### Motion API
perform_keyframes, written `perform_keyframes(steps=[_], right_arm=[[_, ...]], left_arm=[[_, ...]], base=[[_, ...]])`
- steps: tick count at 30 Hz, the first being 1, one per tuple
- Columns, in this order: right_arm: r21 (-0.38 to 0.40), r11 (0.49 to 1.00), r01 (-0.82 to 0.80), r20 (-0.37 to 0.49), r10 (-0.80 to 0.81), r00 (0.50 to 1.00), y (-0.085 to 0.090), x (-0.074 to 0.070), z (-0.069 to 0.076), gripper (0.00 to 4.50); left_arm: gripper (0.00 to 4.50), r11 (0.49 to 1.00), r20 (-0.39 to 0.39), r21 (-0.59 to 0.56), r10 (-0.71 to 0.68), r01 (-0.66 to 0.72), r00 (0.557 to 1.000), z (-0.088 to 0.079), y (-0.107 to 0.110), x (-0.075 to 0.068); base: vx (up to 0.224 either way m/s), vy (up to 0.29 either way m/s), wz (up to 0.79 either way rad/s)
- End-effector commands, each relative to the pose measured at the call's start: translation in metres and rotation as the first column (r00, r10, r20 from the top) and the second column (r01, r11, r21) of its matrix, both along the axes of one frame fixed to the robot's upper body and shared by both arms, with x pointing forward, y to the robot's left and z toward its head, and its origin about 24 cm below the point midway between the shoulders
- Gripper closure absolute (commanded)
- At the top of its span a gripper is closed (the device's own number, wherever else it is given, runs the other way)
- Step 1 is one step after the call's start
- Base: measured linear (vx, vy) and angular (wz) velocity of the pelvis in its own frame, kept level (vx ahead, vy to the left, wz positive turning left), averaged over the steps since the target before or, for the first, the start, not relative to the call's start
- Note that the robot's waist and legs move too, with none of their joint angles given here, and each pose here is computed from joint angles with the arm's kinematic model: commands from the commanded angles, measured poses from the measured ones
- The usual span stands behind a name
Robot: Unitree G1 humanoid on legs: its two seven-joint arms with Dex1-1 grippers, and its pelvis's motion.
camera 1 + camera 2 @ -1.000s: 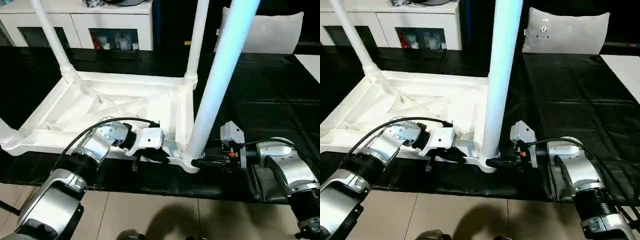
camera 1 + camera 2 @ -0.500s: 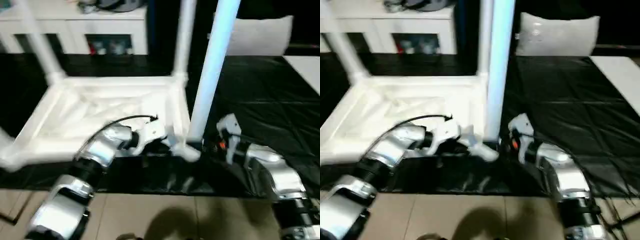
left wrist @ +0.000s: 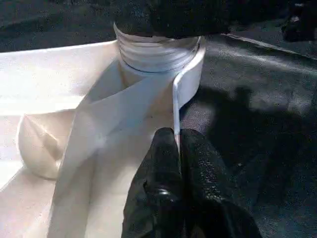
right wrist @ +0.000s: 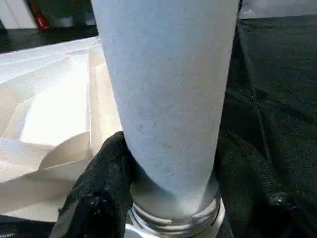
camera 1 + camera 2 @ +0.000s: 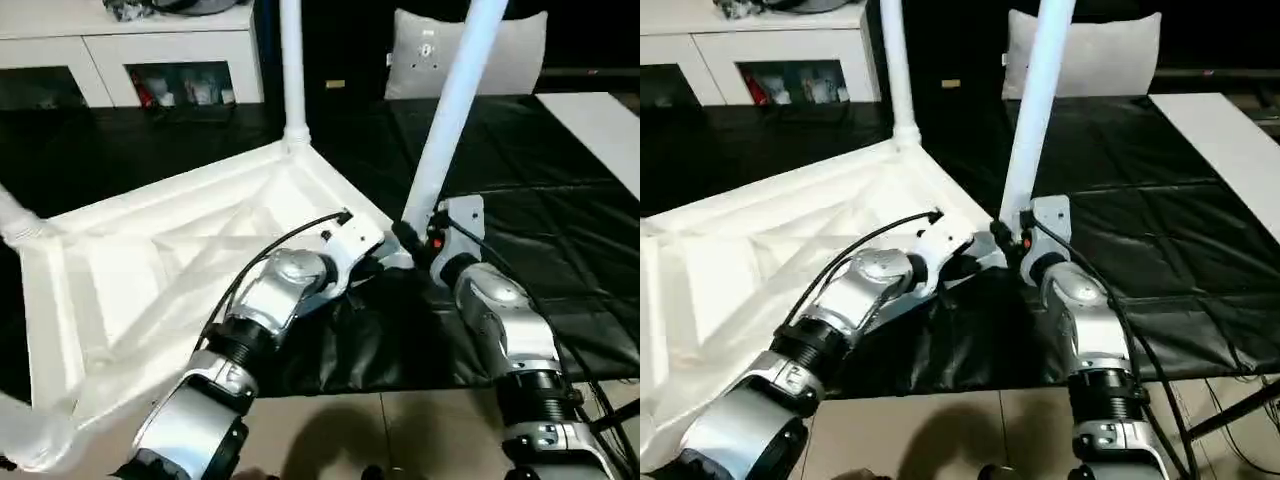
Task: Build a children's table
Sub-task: Rotate leg to tighten
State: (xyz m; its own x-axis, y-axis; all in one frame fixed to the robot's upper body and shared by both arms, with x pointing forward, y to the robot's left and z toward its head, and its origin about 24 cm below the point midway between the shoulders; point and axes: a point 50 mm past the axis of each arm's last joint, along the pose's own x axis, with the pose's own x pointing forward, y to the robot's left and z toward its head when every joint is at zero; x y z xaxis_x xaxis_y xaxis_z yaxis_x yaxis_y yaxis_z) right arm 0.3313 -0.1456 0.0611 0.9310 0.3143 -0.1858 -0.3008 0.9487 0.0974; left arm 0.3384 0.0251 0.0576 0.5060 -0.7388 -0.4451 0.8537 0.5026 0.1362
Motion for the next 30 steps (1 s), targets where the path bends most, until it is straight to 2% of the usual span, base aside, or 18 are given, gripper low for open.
perform_keyframes(steps=[1, 4, 6, 8, 9, 10, 11, 12, 14, 17, 20, 21, 24, 25, 27, 28, 30], right_arm=[[0.077, 0.993, -0.091, -0.002, 0.091, 0.996, 0.012, -0.004, -0.004, 1.71], [0.039, 0.991, -0.129, 0.004, 0.129, 0.992, 0.008, -0.008, -0.005, 1.43], [-0.008, 0.983, -0.185, 0.031, 0.185, 0.982, -0.002, -0.011, -0.002, 1.28], [-0.012, 0.981, -0.195, 0.036, 0.195, 0.98, -0.004, -0.012, -0.002, 1.09], [-0.026, 0.968, -0.249, 0.059, 0.25, 0.966, -0.012, -0.015, 0.002, 0.98], [-0.026, 0.968, -0.249, 0.059, 0.25, 0.966, -0.012, -0.015, 0.002, 0.9], [-0.068, 0.945, -0.321, 0.072, 0.326, 0.943, -0.02, -0.018, 0.006, 0.84], [-0.068, 0.945, -0.321, 0.072, 0.326, 0.943, -0.02, -0.018, 0.006, 0.76], [-0.134, 0.899, -0.418, 0.063, 0.428, 0.901, -0.029, -0.023, 0.009, 0.59], [-0.164, 0.857, -0.488, 0.064, 0.503, 0.862, -0.034, -0.026, 0.014, 0.45], [-0.224, 0.763, -0.607, 0.063, 0.633, 0.772, -0.035, -0.033, 0.022, 0.45], [-0.216, 0.725, -0.653, 0.049, 0.676, 0.735, -0.034, -0.036, 0.023, 0.45], [-0.199, 0.672, -0.714, 0.026, 0.732, 0.681, -0.034, -0.04, 0.023, 0.45], [-0.196, 0.662, -0.723, 0.022, 0.741, 0.672, -0.034, -0.04, 0.024, 0.72], [-0.173, 0.616, -0.769, 0.004, 0.781, 0.625, -0.034, -0.042, 0.024, 0.8], [-0.17, 0.612, -0.772, 0.002, 0.784, 0.621, -0.034, -0.042, 0.024, 0.83], [-0.14, 0.571, -0.809, -0.019, 0.816, 0.578, -0.033, -0.043, 0.023, 1.07]], left_arm=[[4.5, 0.996, 0.103, 0.021, -0.084, 0.082, 0.991, 0.016, -0.006, 0.002], [4.5, 0.993, 0.112, 0.058, -0.111, 0.105, 0.987, 0.012, 0.0, 0.0], [4.5, 0.987, 0.107, 0.087, -0.146, 0.137, 0.984, 0.008, 0.01, 0.0], [4.5, 0.985, 0.107, 0.094, -0.154, 0.144, 0.982, 0.007, 0.012, 0.0], [4.5, 0.979, 0.11, 0.111, -0.185, 0.172, 0.977, 0.005, 0.02, 0.0], [4.5, 0.979, 0.11, 0.111, -0.185, 0.172, 0.977, 0.005, 0.02, 0.0], [4.5, 0.97, 0.111, 0.126, -0.221, 0.207, 0.969, 0.004, 0.028, 0.0], [4.5, 0.97, 0.111, 0.126, -0.221, 0.207, 0.969, 0.004, 0.028, 0.0], [4.5, 0.95, 0.089, 0.146, -0.291, 0.276, 0.953, 0.002, 0.039, -0.001], [4.5, 0.921, 0.051, 0.147, -0.372, 0.361, 0.927, 0.002, 0.046, -0.005], [4.5, 0.871, 0.018, 0.187, -0.465, 0.454, 0.885, 0.002, 0.057, -0.008], [4.5, 0.858, 0.018, 0.192, -0.488, 0.476, 0.873, 0.002, 0.059, -0.008], [4.5, 0.832, 0.011, 0.199, -0.531, 0.518, 0.847, 0.003, 0.062, -0.009], [4.5, 0.824, 0.007, 0.2, -0.542, 0.53, 0.84, 0.003, 0.063, -0.009], [4.5, 0.789, -0.016, 0.185, -0.594, 0.586, 0.805, 0.006, 0.066, -0.012], [4.5, 0.786, -0.017, 0.183, -0.597, 0.59, 0.802, 0.006, 0.066, -0.013], [4.5, 0.75, -0.033, 0.174, -0.643, 0.638, 0.765, 0.009, 0.068, -0.015]], base=[[0.0, 0.0, 0.0], [0.0, 0.0, 0.0], [0.0, 0.0, 0.0], [0.0, 0.0, 0.0], [0.0, 0.0, 0.0], [0.0, 0.0, 0.0], [0.0, 0.0, 0.0], [0.0, 0.0, 0.0], [0.0, 0.0, 0.0], [0.0, 0.0, 0.0], [0.0, 0.0, 0.0], [0.0, 0.0, 0.0], [0.0, 0.0, 0.0], [0.0, 0.0, 0.0], [0.0, 0.0, 0.0], [0.0, 0.0, 0.0], [0.0, 0.0, 0.0]])
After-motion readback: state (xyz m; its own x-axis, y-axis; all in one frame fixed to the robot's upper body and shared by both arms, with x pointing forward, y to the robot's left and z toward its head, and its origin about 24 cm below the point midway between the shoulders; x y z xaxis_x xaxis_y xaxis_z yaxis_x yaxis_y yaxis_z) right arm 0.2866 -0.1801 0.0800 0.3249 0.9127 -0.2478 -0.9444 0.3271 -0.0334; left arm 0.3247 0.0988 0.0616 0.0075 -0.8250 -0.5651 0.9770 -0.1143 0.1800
